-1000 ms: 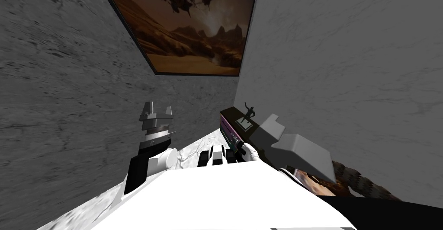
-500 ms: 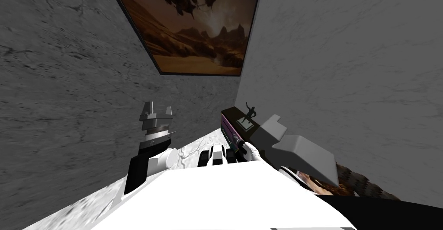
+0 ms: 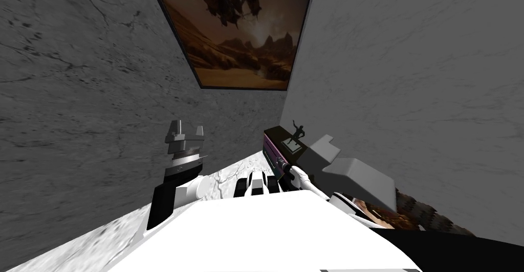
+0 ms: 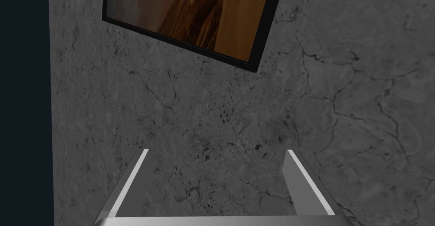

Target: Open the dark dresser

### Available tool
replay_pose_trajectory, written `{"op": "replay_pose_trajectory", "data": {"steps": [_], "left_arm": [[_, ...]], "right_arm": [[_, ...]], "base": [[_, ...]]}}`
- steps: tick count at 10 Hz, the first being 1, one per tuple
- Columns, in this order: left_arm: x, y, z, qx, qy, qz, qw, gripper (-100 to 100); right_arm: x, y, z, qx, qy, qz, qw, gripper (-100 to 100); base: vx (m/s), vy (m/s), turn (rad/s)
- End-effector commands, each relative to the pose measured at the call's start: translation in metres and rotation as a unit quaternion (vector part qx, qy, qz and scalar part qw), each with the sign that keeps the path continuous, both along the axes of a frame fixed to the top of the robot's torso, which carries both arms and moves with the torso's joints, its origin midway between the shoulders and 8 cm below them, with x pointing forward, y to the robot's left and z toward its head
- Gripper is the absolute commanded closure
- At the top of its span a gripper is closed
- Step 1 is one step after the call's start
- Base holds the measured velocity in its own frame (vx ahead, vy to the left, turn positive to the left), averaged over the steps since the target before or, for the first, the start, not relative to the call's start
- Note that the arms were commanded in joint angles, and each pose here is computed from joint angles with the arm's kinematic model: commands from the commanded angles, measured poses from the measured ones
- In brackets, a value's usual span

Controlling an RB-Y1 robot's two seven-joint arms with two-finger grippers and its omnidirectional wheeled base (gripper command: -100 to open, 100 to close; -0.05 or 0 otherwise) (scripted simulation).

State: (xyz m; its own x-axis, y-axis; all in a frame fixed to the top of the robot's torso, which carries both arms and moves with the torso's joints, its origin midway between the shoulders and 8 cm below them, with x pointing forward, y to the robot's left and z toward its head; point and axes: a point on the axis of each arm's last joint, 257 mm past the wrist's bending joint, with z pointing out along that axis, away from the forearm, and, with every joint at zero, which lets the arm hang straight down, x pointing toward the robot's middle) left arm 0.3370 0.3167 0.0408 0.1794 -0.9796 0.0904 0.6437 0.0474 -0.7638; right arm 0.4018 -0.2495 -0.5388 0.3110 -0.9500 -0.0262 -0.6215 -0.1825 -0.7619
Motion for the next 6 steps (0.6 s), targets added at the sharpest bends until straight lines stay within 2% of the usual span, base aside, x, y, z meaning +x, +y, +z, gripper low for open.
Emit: {"op": "replay_pose_trajectory", "data": {"steps": [1,6], "left_arm": [[0.0,0.0,0.0,0.0,0.0,0.0,1.0,0],[0.0,0.0,0.0,0.0,0.0,0.0,1.0,0]], "right_arm": [[0.011,-0.027,0.01,-0.01,-0.004,-0.01,0.9999,-100],[0.024,-0.063,0.022,-0.023,-0.005,-0.023,0.9994,-100]], "base": [[-0.041,0.029,0.078],[-0.039,0.025,0.061]]}}
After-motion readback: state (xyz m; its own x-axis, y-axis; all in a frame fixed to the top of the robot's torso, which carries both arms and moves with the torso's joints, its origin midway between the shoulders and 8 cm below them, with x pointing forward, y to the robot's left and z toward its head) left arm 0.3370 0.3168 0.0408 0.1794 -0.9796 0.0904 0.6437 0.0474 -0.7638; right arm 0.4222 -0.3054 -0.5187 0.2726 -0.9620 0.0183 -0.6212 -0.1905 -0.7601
